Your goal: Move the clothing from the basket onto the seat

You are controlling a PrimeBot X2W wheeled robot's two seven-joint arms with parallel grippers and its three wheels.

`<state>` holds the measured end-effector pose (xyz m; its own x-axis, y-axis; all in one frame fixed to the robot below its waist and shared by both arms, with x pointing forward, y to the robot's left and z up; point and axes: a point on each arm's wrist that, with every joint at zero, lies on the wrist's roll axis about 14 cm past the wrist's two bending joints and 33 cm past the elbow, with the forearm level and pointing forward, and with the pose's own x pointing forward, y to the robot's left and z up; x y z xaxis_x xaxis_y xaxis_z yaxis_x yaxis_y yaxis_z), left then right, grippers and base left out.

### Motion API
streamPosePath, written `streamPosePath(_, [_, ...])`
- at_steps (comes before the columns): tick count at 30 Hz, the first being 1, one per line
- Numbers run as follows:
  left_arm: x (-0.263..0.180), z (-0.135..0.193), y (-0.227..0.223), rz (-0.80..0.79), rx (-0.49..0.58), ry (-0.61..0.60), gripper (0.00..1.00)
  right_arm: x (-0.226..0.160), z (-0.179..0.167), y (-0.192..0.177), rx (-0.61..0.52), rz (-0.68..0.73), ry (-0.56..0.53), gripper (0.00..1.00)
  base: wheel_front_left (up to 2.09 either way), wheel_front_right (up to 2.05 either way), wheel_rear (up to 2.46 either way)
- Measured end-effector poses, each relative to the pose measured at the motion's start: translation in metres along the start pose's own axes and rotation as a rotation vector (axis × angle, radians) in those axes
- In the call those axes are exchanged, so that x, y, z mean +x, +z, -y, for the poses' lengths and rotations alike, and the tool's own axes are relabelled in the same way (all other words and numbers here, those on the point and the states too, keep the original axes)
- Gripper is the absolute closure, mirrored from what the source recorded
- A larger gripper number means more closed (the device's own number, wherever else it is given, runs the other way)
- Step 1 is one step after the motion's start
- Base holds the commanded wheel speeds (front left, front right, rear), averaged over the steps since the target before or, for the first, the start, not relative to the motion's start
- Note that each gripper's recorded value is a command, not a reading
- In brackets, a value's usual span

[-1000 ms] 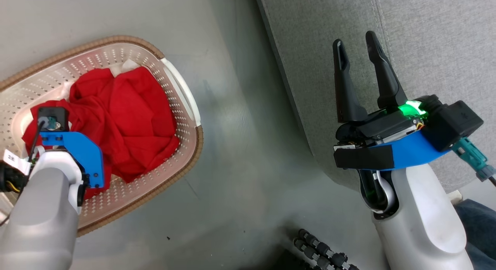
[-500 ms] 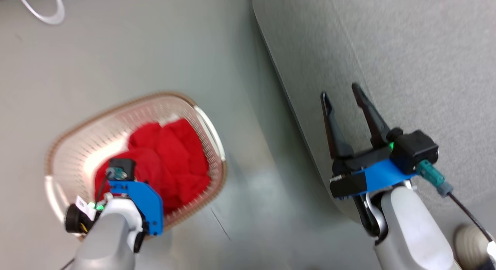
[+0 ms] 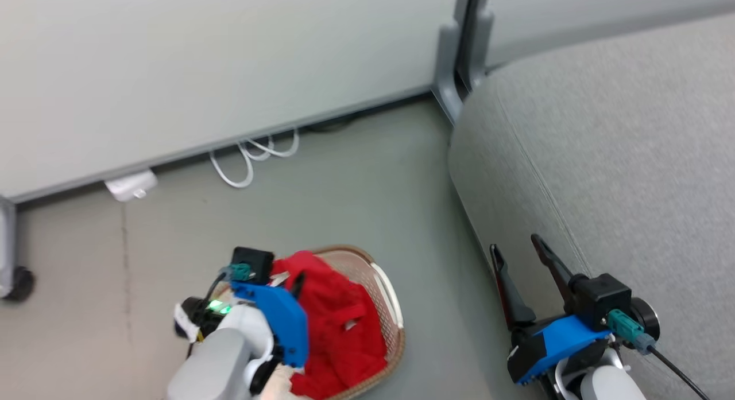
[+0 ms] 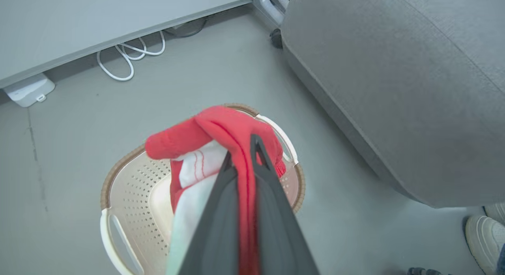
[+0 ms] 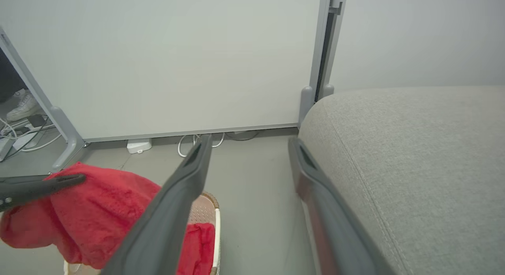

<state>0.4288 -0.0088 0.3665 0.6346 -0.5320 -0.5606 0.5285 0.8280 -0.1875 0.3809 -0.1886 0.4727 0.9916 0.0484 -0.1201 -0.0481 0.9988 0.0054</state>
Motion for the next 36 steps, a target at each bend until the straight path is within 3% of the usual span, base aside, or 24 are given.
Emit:
streamPosePath(9, [-0.058,0.041,0.112,0.313,0.063,-0.079,1.0,-0.008,-0.046,0.041,-0.019,0.094,0.13,0.0,0.0,0.0,0.0])
streamPosePath(17, [-0.098,0.077,0.186,0.491,0.158,-0.136,1.0,-0.01,-0.066,0.055,-0.031,0.126,0.189,0.0,0.0,0.0,0.0])
streamPosePath(25, [-0.115,0.104,0.219,0.579,0.201,-0.186,1.0,-0.012,-0.072,0.057,-0.032,0.132,0.207,0.0,0.0,0.0,0.0])
streamPosePath(36, [-0.109,0.106,0.211,0.558,0.191,-0.19,1.0,-0.011,-0.079,0.051,-0.032,0.113,0.227,0.0,0.0,0.0,0.0])
